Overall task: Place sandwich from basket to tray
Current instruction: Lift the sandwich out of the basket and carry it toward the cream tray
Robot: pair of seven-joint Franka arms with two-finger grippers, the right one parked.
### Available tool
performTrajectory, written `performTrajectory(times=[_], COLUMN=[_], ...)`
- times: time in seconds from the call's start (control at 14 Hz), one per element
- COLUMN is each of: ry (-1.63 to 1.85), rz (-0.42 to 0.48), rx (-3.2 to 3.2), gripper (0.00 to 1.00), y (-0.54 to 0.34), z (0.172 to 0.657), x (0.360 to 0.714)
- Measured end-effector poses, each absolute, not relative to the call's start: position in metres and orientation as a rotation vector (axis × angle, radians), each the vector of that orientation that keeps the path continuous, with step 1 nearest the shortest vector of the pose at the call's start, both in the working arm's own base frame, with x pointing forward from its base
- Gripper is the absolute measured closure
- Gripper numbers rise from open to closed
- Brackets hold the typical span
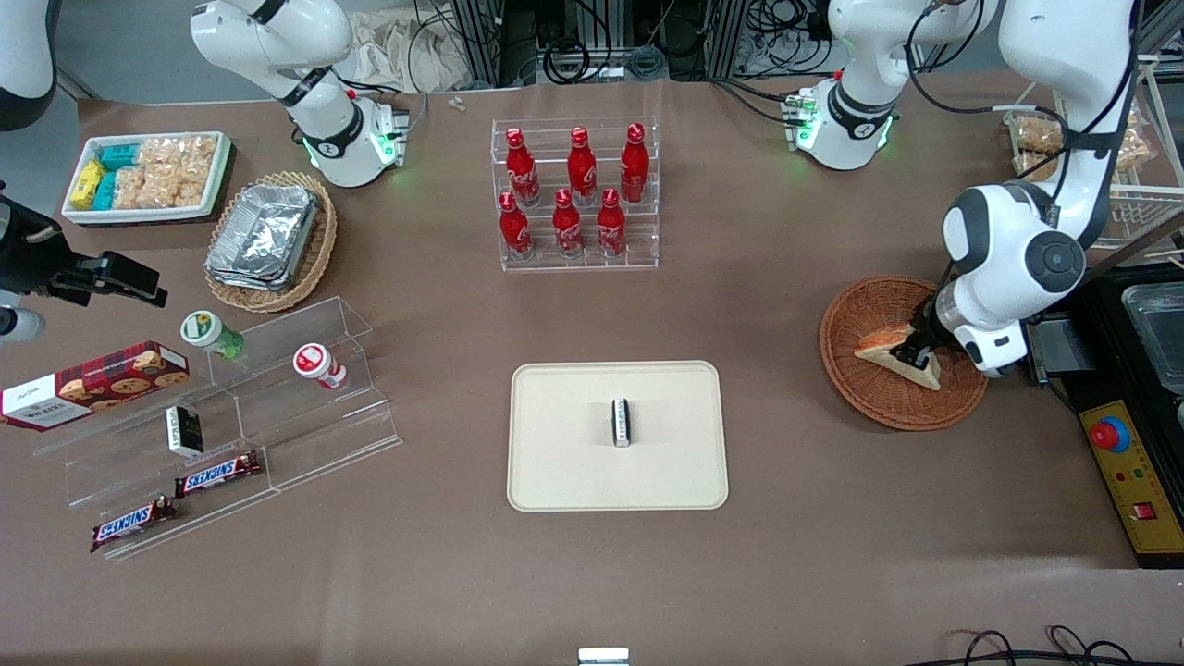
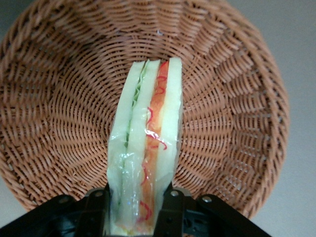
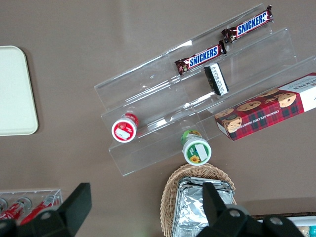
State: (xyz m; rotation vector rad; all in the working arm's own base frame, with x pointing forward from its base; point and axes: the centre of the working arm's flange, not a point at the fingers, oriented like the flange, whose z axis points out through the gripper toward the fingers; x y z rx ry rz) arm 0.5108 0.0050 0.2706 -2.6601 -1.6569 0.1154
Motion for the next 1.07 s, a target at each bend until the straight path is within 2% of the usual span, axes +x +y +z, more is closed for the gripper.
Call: performTrajectory(times=[0.14,0.36,0.71,1.07], ry=[-1.637,-1.536,-1.215,-0.731], rz=[0.138,0.162,0.162,0.122], rx=[-2.671,-2.731,-2.863,-3.050], gripper=[0.69,0.81,0.81,0.81], y=[0.002,-0.018,-0.093,-0.172], z=[0.305,0.374,0.450,0.476], x=[0.511,0.520,0.533,0.527])
